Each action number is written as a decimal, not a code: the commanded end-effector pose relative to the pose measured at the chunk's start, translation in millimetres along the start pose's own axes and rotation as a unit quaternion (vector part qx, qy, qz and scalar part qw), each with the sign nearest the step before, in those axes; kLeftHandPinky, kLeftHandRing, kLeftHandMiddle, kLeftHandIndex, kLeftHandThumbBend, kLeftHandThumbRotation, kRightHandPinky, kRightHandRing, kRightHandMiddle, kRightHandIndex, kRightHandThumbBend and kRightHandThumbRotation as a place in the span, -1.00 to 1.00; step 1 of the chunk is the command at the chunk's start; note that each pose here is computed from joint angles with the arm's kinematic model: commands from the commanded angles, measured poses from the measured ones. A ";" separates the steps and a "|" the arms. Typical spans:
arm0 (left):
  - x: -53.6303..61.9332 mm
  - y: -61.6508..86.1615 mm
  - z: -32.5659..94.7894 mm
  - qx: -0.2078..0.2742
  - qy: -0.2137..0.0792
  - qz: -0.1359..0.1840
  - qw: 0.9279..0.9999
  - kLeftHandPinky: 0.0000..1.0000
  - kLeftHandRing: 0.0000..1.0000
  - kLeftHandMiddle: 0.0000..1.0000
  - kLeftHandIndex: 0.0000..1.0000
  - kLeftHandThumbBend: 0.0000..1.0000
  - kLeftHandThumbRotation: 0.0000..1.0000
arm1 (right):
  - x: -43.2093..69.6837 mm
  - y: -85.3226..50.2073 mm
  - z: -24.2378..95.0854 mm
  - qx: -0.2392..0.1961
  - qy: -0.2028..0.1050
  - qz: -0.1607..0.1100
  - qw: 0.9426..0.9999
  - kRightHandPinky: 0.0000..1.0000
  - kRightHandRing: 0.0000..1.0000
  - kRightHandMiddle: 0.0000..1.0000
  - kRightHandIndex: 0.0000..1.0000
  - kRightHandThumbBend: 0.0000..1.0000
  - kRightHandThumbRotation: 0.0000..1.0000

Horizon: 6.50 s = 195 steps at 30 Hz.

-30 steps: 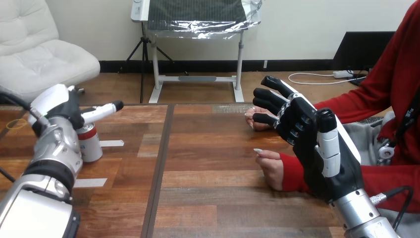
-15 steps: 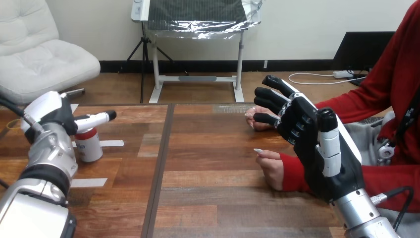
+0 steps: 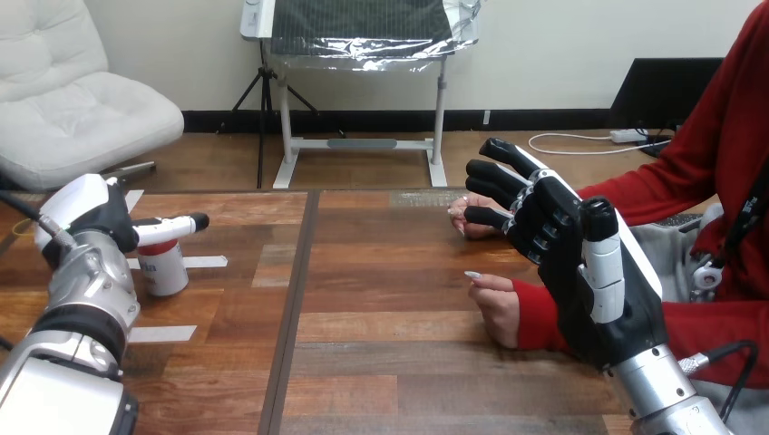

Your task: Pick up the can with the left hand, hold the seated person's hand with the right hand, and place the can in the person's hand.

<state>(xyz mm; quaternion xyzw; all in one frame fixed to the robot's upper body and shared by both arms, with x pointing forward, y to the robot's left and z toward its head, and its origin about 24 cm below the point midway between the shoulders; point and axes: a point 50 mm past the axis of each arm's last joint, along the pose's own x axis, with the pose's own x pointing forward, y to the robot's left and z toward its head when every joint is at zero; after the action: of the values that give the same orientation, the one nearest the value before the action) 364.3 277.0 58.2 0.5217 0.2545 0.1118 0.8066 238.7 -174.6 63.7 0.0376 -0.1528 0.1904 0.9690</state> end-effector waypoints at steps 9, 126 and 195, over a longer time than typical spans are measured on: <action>0.7 6.6 4.5 -0.017 -0.006 0.020 1.000 0.91 0.89 0.89 0.83 0.69 -0.07 | 14.4 -1.2 15.5 -0.017 -0.047 0.006 0.999 0.60 0.74 0.71 0.75 0.73 1.00; -1.1 -3.5 11.5 -0.064 -0.033 -0.016 0.997 -0.24 0.00 0.14 0.23 0.52 -0.96 | 11.3 -1.6 17.9 -0.013 -0.048 0.007 0.999 0.58 0.74 0.72 0.74 0.79 1.00; -1.9 16.2 28.0 -0.032 -0.078 0.090 0.992 0.02 0.23 0.31 0.28 0.68 -0.36 | 15.4 -1.8 13.8 -0.015 -0.035 0.000 0.999 0.57 0.74 0.71 0.74 0.72 1.00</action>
<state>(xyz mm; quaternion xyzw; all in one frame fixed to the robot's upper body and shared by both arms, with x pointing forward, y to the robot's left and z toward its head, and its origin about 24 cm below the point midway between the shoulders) 361.3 276.4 55.3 0.5113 0.2047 0.1480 0.8215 239.0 -175.3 63.9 0.0354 -0.1535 0.1821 0.9706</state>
